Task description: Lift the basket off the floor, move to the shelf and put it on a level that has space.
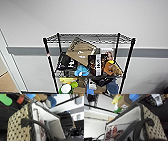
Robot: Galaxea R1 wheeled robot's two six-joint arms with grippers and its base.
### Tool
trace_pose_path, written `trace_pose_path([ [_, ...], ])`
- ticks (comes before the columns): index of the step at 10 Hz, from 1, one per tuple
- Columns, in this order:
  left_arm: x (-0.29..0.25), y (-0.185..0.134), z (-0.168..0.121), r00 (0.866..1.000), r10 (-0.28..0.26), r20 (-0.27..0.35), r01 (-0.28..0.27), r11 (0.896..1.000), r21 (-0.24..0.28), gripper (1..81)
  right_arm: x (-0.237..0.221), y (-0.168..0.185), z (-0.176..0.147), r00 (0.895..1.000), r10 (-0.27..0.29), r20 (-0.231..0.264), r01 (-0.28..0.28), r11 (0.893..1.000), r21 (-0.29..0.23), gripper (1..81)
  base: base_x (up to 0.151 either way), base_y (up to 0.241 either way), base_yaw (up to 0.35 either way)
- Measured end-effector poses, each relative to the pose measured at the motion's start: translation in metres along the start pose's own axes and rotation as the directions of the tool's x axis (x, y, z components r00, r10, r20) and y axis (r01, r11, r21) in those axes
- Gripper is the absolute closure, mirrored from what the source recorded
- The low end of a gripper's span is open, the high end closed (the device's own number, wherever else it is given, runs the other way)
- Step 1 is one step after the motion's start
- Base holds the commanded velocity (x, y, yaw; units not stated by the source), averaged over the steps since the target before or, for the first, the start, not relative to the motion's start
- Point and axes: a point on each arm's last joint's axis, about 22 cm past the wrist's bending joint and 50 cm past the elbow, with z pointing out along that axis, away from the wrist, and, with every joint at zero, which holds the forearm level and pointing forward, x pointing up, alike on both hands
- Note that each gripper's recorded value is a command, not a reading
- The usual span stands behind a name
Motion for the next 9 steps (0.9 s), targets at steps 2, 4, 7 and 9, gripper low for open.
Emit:
trace_pose_path([
  [2,-0.0002,-0.0005,-0.0010,1.000,0.000,0.000,0.000,1.000,0.001,81.1,-0.0010,-0.0031,-0.0005,1.000,0.000,0.002,0.000,1.000,0.006,81.1,0.087,0.000,0.000],
  [4,-0.0003,-0.0005,-0.0009,1.000,0.000,0.000,0.000,1.000,0.001,81.1,-0.0009,-0.0041,0.0001,1.000,-0.001,0.002,0.001,1.000,0.008,81.1,0.088,0.000,0.000],
  [7,-0.0002,-0.0004,-0.0009,1.000,0.000,0.000,0.000,1.000,0.001,81.1,-0.0006,-0.0042,-0.0006,1.000,-0.002,0.001,0.002,1.000,0.008,81.1,0.088,0.000,0.000],
  [9,-0.0005,-0.0005,-0.0009,1.000,0.000,0.001,0.000,1.000,0.001,81.1,-0.0009,-0.0041,-0.0006,1.000,-0.001,0.002,0.001,1.000,0.008,81.1,0.087,0.000,0.000],
])
